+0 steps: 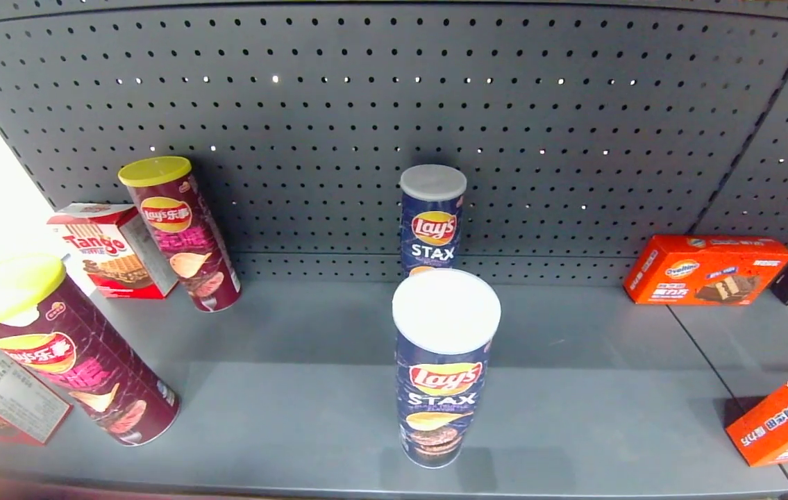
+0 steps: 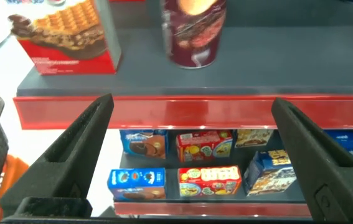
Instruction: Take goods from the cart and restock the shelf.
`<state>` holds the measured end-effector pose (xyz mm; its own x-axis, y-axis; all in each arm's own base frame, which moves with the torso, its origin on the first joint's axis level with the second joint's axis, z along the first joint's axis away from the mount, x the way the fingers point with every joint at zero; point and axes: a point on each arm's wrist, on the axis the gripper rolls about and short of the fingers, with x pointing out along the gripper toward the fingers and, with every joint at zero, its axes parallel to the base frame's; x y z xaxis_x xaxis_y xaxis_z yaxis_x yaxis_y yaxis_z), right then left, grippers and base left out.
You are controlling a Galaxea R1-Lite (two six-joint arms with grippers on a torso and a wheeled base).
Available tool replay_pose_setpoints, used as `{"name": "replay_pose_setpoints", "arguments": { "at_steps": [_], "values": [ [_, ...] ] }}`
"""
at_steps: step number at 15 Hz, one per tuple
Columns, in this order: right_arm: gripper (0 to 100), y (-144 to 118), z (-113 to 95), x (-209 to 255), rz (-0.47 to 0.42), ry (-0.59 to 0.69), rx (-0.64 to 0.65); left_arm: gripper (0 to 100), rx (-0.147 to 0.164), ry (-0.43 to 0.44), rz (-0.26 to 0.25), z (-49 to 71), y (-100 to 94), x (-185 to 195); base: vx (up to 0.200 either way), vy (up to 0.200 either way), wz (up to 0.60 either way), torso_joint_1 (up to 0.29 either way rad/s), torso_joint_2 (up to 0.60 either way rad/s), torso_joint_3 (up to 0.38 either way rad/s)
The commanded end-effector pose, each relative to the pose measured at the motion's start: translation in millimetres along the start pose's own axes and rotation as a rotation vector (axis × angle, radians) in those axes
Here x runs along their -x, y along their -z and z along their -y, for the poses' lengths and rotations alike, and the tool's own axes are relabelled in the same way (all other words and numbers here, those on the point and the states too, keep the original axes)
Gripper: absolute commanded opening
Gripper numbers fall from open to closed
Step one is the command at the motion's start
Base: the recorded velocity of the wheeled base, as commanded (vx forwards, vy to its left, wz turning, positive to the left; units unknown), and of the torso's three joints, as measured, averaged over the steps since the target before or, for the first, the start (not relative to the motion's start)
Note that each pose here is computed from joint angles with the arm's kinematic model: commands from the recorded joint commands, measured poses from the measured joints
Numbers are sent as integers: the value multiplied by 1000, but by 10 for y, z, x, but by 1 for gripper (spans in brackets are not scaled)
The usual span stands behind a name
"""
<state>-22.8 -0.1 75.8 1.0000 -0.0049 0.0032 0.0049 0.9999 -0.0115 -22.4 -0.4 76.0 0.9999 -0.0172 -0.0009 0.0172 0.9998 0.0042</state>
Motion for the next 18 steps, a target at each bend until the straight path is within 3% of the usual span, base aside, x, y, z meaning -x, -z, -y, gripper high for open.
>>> {"name": "replay_pose_setpoints", "arguments": {
  "at_steps": [1, 18],
  "values": [
    [100, -2, 0, -1, 0, 0, 1, 100, 0, 0, 1, 0, 0, 0, 0, 0, 0, 0, 0, 0],
    [100, -2, 0, -1, 0, -2, -1, 100, 0, 0, 1, 0, 0, 0, 0, 0, 0, 0, 0, 0]
  ]
}}
